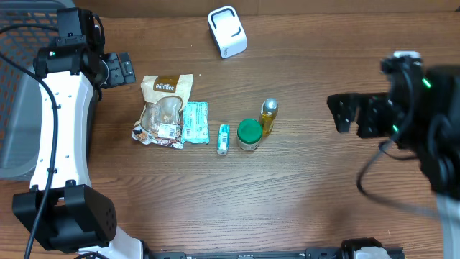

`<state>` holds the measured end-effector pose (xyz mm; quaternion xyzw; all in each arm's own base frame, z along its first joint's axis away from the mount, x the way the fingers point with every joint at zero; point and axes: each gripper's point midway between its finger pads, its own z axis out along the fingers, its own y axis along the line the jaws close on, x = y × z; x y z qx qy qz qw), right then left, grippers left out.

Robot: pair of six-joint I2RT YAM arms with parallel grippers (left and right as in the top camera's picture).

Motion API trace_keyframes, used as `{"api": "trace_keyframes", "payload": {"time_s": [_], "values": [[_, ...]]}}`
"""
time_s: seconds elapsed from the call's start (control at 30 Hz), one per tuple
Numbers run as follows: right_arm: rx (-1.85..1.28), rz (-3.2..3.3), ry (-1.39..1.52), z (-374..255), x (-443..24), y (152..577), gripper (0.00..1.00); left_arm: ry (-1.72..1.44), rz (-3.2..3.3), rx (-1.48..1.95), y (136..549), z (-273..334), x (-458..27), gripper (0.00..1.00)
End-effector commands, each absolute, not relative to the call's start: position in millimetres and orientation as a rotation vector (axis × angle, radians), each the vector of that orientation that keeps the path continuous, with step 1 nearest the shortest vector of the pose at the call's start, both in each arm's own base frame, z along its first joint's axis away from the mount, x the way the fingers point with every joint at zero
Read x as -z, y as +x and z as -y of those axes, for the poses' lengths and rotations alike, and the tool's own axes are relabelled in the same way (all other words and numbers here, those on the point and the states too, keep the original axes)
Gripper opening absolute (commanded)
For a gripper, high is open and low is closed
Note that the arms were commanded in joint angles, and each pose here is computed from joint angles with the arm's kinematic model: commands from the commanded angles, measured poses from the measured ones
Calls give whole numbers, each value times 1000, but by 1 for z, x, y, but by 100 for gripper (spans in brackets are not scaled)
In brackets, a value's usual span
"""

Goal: Scan the item barcode
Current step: 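Move the right gripper forward over the yellow Vim bottle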

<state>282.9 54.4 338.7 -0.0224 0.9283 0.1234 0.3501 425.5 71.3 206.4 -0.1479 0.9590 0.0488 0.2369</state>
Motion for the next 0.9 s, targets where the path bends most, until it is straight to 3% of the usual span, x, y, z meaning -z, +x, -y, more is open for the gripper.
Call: {"api": "trace_keyframes", "payload": {"time_s": [0.0,0.33,0.87], "values": [[-329,-2471,-38,-55,-326,296,100,-414,-2609,-154,427,-77,-213,100],[-330,-2597,-21,-56,-291,316,100,-414,-2609,-154,427,-77,-213,100],[-433,-2605,-48,-69,-290,315,100,-414,-2609,-154,427,-77,-213,100]]}}
